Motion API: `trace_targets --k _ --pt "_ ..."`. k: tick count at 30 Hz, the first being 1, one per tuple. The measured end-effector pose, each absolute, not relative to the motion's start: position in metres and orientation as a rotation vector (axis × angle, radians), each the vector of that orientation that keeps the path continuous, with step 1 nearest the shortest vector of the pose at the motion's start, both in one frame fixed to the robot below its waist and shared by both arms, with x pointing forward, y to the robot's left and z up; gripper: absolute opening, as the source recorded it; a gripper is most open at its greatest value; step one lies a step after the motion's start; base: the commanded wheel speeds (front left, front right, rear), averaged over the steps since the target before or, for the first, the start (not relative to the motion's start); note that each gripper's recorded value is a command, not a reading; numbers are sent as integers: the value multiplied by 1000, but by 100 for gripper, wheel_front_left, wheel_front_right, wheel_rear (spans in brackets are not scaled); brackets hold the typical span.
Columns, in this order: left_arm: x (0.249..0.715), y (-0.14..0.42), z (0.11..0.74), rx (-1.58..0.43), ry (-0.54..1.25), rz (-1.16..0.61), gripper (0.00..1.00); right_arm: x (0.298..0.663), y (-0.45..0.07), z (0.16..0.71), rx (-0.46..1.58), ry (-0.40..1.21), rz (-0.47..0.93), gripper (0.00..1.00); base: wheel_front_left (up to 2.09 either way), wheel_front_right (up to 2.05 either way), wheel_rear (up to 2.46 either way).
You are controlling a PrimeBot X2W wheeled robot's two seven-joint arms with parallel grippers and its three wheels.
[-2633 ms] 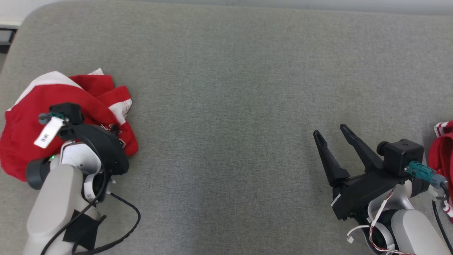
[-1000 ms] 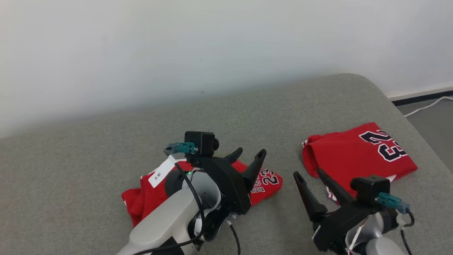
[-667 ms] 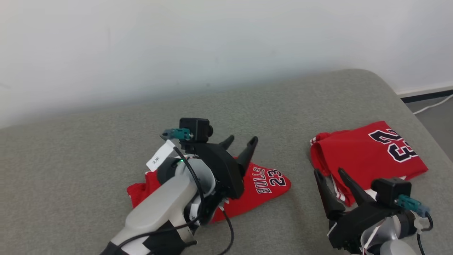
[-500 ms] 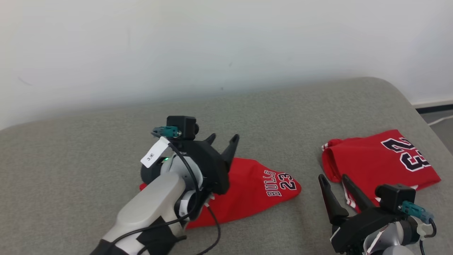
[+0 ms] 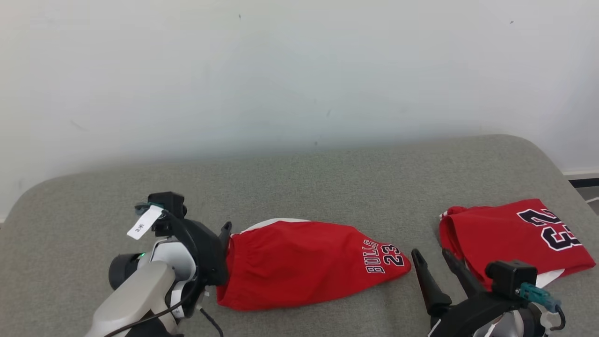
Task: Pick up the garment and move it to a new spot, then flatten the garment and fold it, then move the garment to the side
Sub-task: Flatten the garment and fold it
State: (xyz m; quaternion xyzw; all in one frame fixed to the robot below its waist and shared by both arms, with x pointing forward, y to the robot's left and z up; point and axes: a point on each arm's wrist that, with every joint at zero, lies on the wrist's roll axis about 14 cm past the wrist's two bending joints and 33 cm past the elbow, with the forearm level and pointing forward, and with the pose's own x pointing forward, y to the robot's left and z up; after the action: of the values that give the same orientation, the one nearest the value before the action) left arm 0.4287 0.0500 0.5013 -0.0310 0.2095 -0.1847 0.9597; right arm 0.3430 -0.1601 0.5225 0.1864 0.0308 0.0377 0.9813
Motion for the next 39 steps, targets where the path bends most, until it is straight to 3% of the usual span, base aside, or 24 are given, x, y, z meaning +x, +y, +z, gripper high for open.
trace_targets --k 16,30,32,33,34,36,38,39 --pt "431 57 449 -95 607 -311 100 331 -168 515 384 91 46 100 0 0 0" --pt "463 39 427 -1 712 -337 99 330 -200 500 377 129 -63 100 0 0 0" --pt "463 32 422 13 733 -357 83 331 -205 497 377 139 -85 100 0 0 0" --pt "463 26 422 28 741 -374 58 332 -206 495 377 146 -89 100 0 0 0" --pt "463 24 422 38 748 -379 49 333 -206 494 377 148 -88 100 0 0 0" --pt "461 25 421 40 762 -380 42 335 -204 494 376 149 -81 100 0 0 0" --pt "458 28 419 62 773 -380 5 337 -201 494 376 148 -73 100 0 0 0" --pt "457 31 418 73 774 -378 0 338 -200 494 376 147 -68 100 0 0 0"
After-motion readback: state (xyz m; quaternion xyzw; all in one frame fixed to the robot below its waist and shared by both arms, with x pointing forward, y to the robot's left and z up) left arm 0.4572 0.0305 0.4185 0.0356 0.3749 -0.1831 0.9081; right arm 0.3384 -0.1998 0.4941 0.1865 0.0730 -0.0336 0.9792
